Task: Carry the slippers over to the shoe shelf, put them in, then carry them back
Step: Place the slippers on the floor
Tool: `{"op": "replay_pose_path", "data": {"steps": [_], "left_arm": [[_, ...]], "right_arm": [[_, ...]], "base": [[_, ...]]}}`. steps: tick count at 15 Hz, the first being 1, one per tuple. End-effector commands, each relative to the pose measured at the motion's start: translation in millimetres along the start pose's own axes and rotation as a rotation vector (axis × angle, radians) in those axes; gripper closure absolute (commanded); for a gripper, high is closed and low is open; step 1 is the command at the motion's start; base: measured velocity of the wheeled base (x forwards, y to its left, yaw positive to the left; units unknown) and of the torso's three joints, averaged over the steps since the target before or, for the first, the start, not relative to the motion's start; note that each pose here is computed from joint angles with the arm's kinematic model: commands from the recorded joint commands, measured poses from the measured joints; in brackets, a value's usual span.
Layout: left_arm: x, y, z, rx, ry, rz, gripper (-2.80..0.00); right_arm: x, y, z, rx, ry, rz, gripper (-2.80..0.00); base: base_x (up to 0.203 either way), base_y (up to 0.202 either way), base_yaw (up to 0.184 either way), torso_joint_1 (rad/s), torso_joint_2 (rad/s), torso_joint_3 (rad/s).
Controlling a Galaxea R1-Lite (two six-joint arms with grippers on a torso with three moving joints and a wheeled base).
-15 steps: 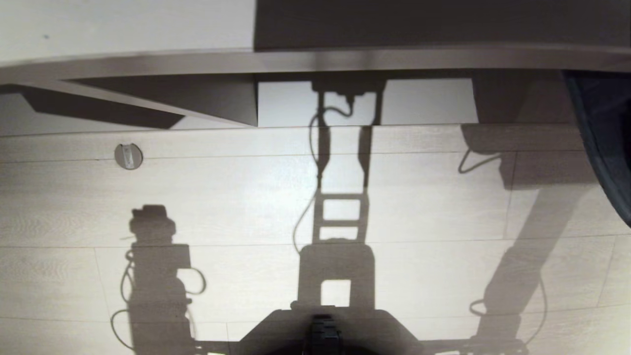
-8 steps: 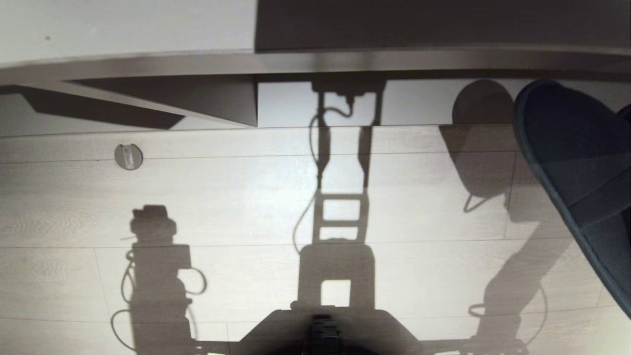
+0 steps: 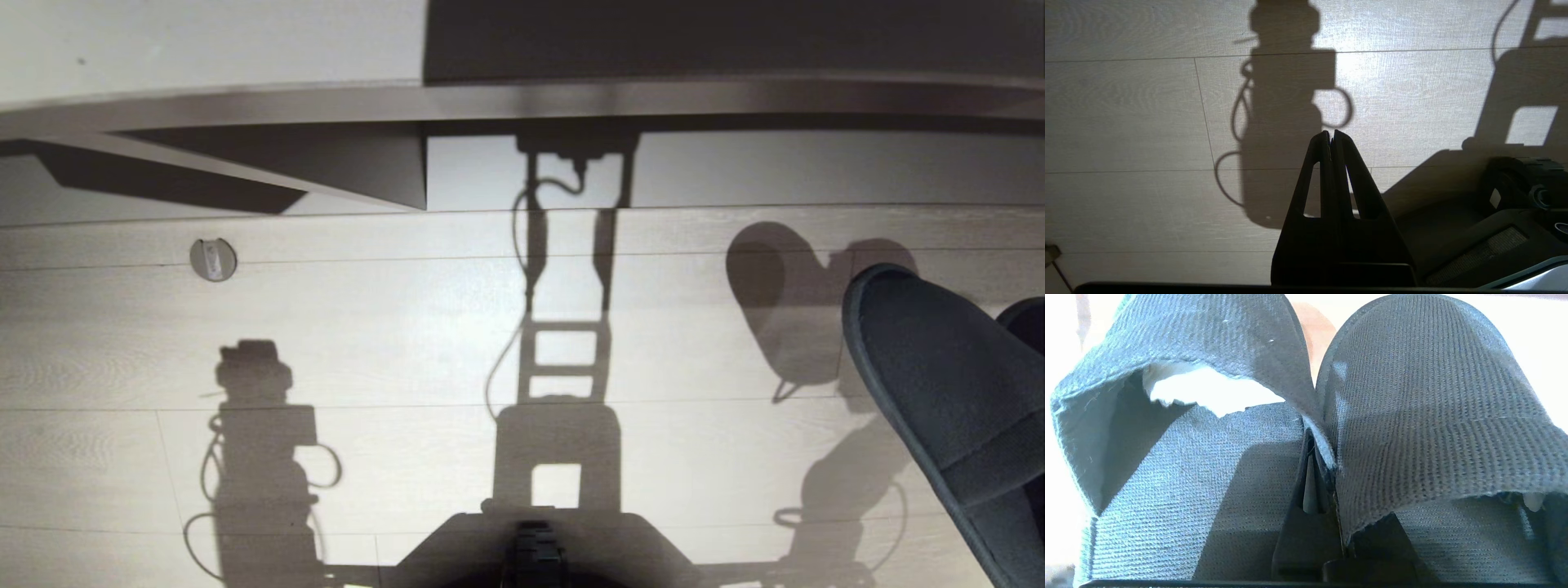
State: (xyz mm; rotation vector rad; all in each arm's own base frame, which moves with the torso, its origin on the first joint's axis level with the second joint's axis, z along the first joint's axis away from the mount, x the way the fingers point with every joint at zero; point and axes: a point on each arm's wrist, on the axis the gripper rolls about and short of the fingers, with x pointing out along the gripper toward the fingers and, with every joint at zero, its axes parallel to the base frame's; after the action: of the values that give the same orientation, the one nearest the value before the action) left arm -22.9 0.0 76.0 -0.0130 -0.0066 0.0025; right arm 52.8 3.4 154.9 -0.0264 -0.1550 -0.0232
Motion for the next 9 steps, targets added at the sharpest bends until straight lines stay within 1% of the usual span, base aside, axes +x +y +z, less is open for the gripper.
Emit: {"op": "replay_pose_path", "data": {"steps": [1, 3, 6, 9], "left_arm": [[0.1, 0.0, 0.1, -0.001, 0.0, 0.001, 0.0], [0.1, 0.0, 0.1, -0.001, 0.0, 0.001, 0.0], [0.1, 0.0, 0.1, -0.001, 0.0, 0.001, 0.0], [0.1, 0.0, 0.1, -0.001, 0.0, 0.001, 0.0]], "right_arm": [[-18.1, -3.1, -0.1, 0.006, -0.049, -0.014, 0.0], [-34.1, -4.6, -8.0, 0.002, -0.029, -0.002, 0.0], [-52.7, -5.3, -24.2, -0.009, 0.025, 0.017, 0.0], [-64.0, -4.9, -38.8, -0.018, 0.091, 0.017, 0.0]], "base": [[0.0, 0.0, 0.0, 0.0, 0.0, 0.0], [0.0, 0.0, 0.0, 0.0, 0.0, 0.0], [0.0, 0.0, 0.0, 0.0, 0.0, 0.0], [0.0, 0.0, 0.0, 0.0, 0.0, 0.0]]}}
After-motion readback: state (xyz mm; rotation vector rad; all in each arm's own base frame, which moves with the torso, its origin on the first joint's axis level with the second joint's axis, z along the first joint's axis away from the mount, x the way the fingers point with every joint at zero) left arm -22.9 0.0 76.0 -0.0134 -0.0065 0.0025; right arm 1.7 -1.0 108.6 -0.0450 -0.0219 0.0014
